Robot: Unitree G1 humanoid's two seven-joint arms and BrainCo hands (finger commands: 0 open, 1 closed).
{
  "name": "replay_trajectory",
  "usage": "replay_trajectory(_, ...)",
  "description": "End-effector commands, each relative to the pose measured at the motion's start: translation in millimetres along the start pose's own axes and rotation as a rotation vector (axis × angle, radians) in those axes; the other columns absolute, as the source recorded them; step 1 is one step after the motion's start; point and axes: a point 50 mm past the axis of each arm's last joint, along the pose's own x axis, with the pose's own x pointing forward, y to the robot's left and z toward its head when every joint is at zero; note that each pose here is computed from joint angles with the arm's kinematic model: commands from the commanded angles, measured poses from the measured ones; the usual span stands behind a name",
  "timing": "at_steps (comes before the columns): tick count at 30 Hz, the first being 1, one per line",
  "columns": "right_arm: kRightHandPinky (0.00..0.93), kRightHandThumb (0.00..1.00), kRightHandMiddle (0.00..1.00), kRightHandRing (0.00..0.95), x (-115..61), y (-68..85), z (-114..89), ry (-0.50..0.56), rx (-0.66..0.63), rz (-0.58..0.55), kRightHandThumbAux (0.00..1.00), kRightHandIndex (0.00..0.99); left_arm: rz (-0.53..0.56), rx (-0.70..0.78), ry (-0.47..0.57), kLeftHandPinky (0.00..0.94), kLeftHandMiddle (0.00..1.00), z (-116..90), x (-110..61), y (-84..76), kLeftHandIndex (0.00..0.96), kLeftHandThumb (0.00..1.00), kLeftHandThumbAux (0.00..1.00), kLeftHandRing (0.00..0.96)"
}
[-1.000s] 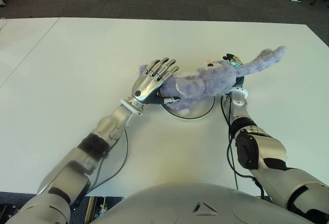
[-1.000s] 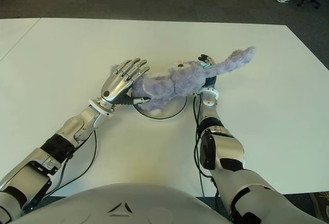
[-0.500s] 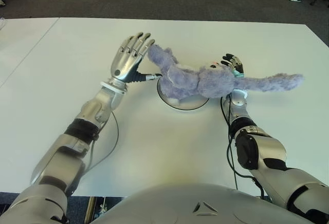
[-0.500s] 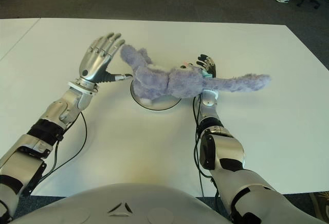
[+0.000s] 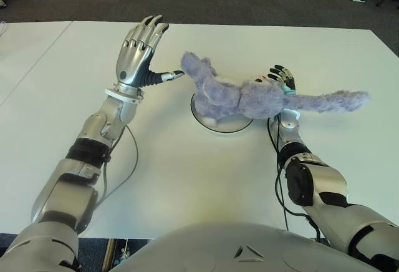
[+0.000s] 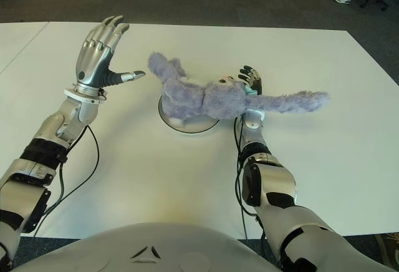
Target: Put the doll into the plate.
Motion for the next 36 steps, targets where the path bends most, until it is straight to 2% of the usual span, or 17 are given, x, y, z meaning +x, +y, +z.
replay_trajectory(1, 0.253, 0.232, 0.251, 0.248, -92.8, 0.2, -111, 0.528, -0.046, 0.018, 0.856, 0.205, 0.059, -0.037, -0.014, 0.0, 0.0, -5, 6.3, 10.9, 0.0, 0.0, 0.219, 0.0)
replay_trajectory(16, 0.267, 0.274, 0.256, 0.262, -91.8, 1.5, -110, 0.524, -0.047, 0.018, 0.853, 0.214, 0.121, -0.098, -0.035, 0.0, 0.0, -9, 9.4, 21.0, 0.0, 0.0, 0.165, 0.0)
replay_trajectory(18, 0.259, 0.263, 0.252, 0.257, -91.6, 1.6, -110, 0.526, -0.042, 0.018, 0.852, 0.211, 0.102, -0.108, 0.048, 0.0, 0.0, -31, 4.9, 15.8, 0.0, 0.0, 0.173, 0.0)
replay_trajectory(20, 0.257, 0.252, 0.247, 0.251, -91.4, 1.5, -110, 0.528, -0.039, 0.017, 0.85, 0.207, 0.082, -0.137, 0.132, 0.0, 0.0, -44, 1.6, 6.7, 0.0, 0.0, 0.197, 0.0)
replay_trajectory(22, 0.25, 0.234, 0.245, 0.247, -91.2, 1.6, -110, 0.528, -0.037, 0.017, 0.846, 0.202, 0.074, -0.211, 0.17, 0.0, 0.0, -40, 2.9, -4.9, 0.0, 0.0, 0.217, 0.0)
replay_trajectory(24, 0.251, 0.221, 0.245, 0.247, -90.9, 1.8, -109, 0.526, -0.035, 0.017, 0.843, 0.198, 0.007, -0.385, 0.319, 0.0, 0.0, -32, -1.4, -34.7, 0.0, 0.0, 0.238, 0.0)
replay_trajectory(26, 0.259, 0.232, 0.252, 0.251, -90.7, 2.0, -109, 0.525, -0.035, 0.016, 0.851, 0.203, -0.051, -0.524, 0.43, 0.0, 0.0, -24, -7.6, -56.0, 0.0, 0.0, 0.262, 0.0)
replay_trajectory(31, 0.263, 0.261, 0.257, 0.258, -90.7, 2.1, -109, 0.523, -0.042, 0.012, 0.861, 0.213, -0.136, -0.768, 0.612, 0.0, 0.0, -22, -16.2, -77.3, 0.0, 0.0, 0.316, 0.0)
replay_trajectory(33, 0.268, 0.27, 0.258, 0.26, -90.8, 2.3, -109, 0.521, -0.046, 0.012, 0.864, 0.218, -0.164, -0.863, 0.686, 0.0, 0.0, -23, -20.7, -84.0, 0.0, 0.0, 0.373, 0.0)
replay_trajectory(36, 0.267, 0.275, 0.261, 0.264, -90.9, 1.8, -109, 0.522, -0.049, 0.012, 0.862, 0.22, -0.195, -0.971, 0.783, 0.0, 0.007, -21, -32.6, -95.0, 0.0, 0.0, 0.416, 0.0)
